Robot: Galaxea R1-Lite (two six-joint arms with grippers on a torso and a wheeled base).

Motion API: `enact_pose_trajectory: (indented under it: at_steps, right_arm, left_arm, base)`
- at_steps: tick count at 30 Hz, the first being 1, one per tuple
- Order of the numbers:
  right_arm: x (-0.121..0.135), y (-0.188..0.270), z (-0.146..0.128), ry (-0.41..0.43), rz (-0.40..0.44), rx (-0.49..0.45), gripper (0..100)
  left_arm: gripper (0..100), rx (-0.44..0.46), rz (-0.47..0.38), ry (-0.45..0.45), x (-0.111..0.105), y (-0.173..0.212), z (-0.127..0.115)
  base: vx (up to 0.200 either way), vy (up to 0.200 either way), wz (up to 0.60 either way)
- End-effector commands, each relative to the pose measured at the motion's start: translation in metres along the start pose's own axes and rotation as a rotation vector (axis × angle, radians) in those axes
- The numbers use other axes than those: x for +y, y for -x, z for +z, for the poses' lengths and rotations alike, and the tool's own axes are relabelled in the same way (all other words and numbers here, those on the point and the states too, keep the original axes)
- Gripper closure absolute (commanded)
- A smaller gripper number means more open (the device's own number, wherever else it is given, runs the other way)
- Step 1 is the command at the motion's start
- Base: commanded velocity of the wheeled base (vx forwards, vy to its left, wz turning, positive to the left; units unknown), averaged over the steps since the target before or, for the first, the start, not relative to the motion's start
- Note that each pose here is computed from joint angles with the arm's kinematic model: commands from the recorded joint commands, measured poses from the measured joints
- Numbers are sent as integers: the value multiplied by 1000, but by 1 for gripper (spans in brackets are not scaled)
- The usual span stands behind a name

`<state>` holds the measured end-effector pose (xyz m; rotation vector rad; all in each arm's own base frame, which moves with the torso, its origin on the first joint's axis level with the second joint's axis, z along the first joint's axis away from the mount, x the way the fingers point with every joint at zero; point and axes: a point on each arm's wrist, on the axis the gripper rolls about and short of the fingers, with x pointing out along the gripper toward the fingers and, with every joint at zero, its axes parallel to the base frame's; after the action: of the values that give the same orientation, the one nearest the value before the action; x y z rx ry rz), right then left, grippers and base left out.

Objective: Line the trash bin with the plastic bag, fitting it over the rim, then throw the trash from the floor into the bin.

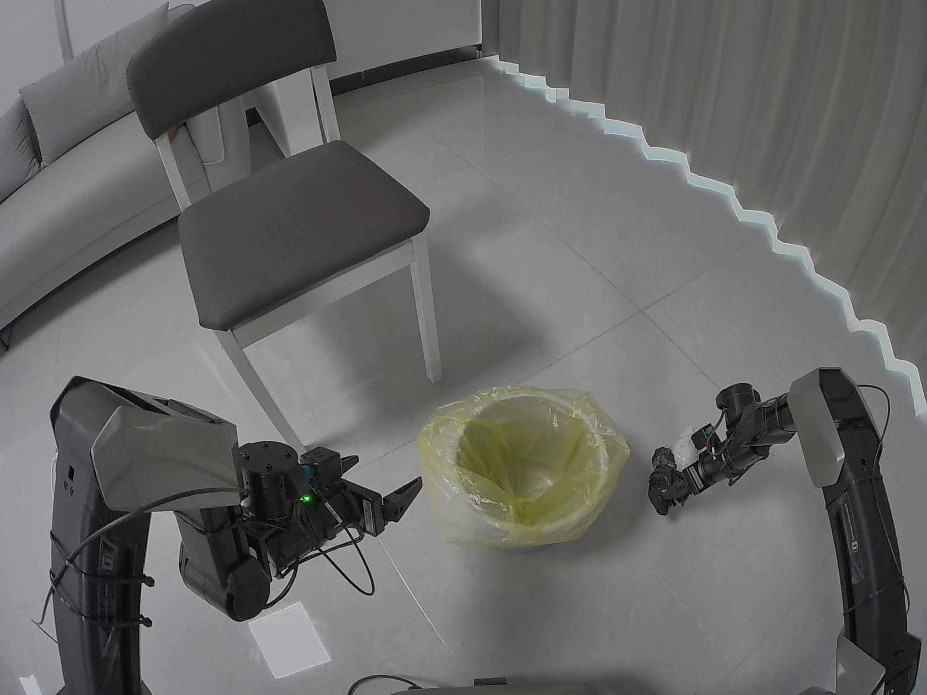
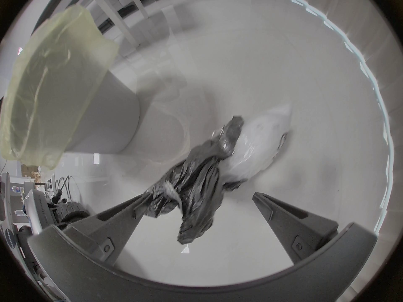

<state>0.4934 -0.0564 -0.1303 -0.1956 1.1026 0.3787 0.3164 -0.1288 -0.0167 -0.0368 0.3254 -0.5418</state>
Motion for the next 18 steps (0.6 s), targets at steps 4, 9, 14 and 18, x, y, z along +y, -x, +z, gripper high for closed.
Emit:
enact_pose_trajectory:
  at_steps: [4,9,14,18]
  right_arm:
    - [-4,13,16,26,-32,-82,0]
    - [2,-1,10,31,-28,-69,0]
    - [2,-21,0,39,-35,-87,0]
    - [6,-40,-4,61,-58,-141,0]
  left_arm:
    - [0,-1,-7,-4,-2,-4,-5]
    - [0,-2,-6,-7,-2,-4,-5]
    - [0,-7,-3,-8,-1,-5,-4]
    - [0,2,-2,-9,-1,-5,-6]
  base:
    - [0,0,0]
    - [0,0,0]
    - [0,0,0]
    - [0,0,0]
